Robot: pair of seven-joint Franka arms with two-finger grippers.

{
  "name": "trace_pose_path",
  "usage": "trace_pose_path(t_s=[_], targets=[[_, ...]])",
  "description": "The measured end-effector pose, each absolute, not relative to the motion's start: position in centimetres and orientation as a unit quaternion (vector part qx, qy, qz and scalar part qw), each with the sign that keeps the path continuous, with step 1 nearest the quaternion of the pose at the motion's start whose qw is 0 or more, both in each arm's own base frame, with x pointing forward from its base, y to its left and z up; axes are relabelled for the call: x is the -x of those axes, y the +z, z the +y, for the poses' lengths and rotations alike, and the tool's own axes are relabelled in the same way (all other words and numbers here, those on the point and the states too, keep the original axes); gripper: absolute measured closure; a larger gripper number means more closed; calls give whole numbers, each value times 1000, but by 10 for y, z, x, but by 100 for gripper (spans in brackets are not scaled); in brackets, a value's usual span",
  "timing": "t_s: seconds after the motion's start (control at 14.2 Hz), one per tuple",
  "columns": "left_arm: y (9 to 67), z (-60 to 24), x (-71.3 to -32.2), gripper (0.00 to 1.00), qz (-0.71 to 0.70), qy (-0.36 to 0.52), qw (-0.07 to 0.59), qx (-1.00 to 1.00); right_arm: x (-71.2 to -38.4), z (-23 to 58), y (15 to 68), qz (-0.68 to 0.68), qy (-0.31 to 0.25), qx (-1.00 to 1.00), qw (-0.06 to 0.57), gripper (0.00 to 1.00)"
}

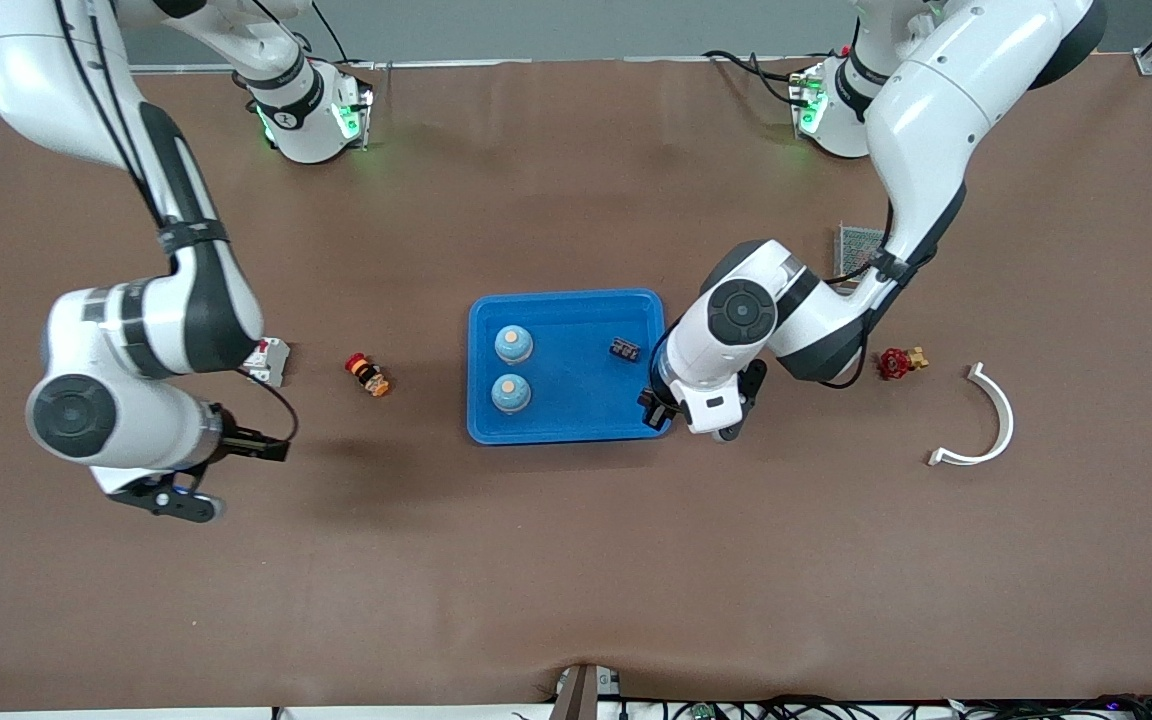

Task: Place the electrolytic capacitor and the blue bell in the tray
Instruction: 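Place the capacitor in the tray while the right gripper returns to rest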

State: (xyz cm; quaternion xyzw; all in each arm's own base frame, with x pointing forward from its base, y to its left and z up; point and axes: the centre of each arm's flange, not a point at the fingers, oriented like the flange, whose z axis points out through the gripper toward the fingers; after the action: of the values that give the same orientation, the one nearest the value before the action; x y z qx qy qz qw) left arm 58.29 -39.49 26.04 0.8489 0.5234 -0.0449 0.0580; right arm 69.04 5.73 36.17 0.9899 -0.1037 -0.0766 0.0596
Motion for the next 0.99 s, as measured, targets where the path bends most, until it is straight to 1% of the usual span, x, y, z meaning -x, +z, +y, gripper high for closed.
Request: trace_pose_path(t_s=[0.21,0.42,0.71,0.92,0.99], targets=[[228,-411,-574,70,553,-33,49,-831,-681,23,397,-63,-88,-993,56,0],[206,-434,-558,70,565,-32,44,-823,-663,0,448,-45,-97,-993,55,0],[199,-440,-553,70,568,-36,41,-821,-629,-7,515,-53,-108,-992,50,0],[192,-440,-552,70,568,-39,37,-821,-599,-4,572,-56,-95,-993,47,0],[191,-440,-552,66,568,-39,36,-821,-588,-4,592,-57,-88,-993,47,0]])
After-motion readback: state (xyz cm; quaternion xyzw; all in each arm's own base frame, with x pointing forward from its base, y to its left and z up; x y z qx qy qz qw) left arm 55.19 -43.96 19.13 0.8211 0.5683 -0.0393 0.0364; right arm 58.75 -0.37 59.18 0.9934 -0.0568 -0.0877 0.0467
